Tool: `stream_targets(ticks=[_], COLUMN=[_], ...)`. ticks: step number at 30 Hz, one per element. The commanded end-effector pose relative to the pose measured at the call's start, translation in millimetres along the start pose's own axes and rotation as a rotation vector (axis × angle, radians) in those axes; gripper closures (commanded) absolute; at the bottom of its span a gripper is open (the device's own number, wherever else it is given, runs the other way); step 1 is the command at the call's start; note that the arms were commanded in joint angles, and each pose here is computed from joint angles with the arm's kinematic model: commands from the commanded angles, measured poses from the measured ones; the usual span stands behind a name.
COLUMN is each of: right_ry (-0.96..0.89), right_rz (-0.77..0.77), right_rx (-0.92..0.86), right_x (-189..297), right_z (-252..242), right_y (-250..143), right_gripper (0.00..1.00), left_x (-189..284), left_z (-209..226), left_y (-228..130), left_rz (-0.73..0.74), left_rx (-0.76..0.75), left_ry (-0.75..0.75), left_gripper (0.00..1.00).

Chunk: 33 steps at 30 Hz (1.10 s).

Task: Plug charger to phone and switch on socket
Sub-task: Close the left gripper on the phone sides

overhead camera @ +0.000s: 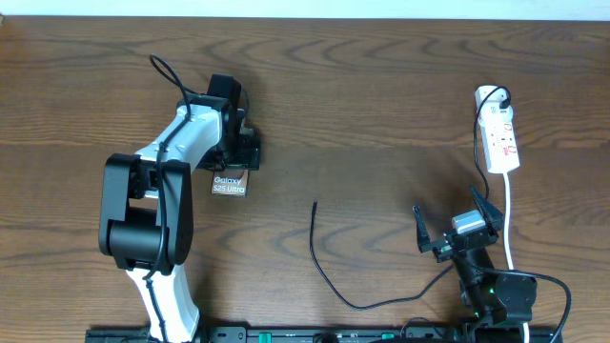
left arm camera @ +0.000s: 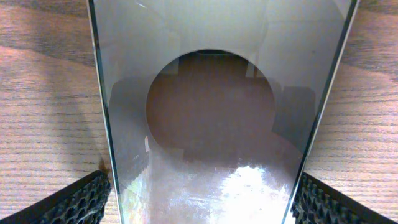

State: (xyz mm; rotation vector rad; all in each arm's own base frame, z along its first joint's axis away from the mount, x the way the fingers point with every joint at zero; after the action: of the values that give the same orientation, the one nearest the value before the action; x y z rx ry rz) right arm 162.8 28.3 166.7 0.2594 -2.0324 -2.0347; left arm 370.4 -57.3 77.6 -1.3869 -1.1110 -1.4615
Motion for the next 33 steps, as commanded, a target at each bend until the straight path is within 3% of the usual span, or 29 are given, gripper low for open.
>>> stream_targets(ticks=[1,33], right_ry=[-0.011,-0.011], right_rz=[0.000,0.000], right_rx=[0.011,0.011], right_x=[0.5,0.5], right_z=[-1.6,-1.6], right_y=[-0.6,-0.6], right_gripper=[0.01,0.01], left_x=[-6.1,-6.1], left_z=[0.0,0.2], left_y=[-2.6,-2.5], left_rz=[0.023,0.022], left_rx=[-0.011,-0.011], left_ry=[0.006,0.007], left_gripper=[0.08,0.14])
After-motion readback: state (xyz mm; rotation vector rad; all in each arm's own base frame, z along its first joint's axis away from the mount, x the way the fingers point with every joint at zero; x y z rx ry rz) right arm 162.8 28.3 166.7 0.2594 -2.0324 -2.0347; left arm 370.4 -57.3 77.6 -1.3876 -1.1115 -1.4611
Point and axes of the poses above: each gripper's point midway between its finger pads, its own x axis back along the fingers, its own z axis along the line the jaws close on, y = z × x, the point moved 8 cm from there along x, back along the fingers, and after that the axes turned 14 degrees about -x, right-handed, at the moved point
